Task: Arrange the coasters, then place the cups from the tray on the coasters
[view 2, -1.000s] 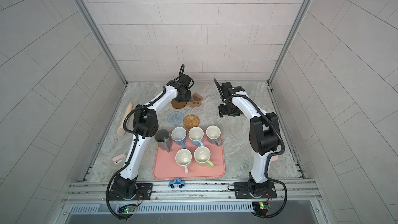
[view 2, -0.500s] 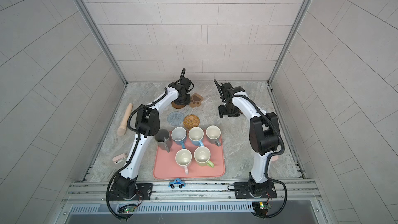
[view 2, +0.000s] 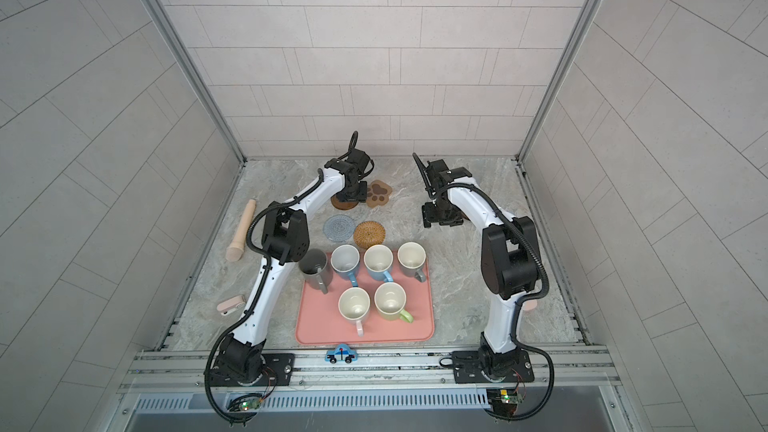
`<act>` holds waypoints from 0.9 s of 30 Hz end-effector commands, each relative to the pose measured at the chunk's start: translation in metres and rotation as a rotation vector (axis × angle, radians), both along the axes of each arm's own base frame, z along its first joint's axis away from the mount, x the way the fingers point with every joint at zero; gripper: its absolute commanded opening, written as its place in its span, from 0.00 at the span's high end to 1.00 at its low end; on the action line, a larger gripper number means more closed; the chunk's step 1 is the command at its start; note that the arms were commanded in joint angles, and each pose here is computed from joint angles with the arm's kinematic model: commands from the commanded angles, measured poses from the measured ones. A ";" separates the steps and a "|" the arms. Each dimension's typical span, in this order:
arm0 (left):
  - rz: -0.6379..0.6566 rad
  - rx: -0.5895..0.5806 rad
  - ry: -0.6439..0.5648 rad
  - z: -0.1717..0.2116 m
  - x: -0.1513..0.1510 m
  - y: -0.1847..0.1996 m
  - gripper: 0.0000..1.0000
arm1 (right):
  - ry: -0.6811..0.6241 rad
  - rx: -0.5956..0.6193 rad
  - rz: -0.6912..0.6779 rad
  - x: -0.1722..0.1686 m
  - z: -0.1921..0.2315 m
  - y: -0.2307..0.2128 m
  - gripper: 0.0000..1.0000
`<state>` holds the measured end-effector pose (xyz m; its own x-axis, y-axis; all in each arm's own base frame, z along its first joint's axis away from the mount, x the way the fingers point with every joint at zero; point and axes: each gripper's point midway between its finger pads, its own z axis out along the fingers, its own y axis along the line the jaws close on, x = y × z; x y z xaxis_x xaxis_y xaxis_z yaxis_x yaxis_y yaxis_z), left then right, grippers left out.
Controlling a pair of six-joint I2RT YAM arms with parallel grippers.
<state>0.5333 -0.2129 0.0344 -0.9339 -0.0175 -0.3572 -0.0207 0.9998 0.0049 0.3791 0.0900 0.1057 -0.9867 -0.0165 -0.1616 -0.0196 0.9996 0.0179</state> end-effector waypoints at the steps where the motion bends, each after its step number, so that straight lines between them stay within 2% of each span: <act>1: 0.002 0.051 0.024 -0.004 -0.003 0.013 0.48 | 0.019 -0.006 -0.012 -0.007 -0.002 -0.001 0.26; 19: 0.022 0.083 0.037 -0.003 -0.001 0.034 0.50 | 0.015 0.002 -0.014 -0.006 -0.002 0.001 0.27; 27: 0.025 0.077 0.005 0.008 0.004 0.033 0.47 | 0.013 0.005 -0.015 -0.005 -0.001 0.001 0.27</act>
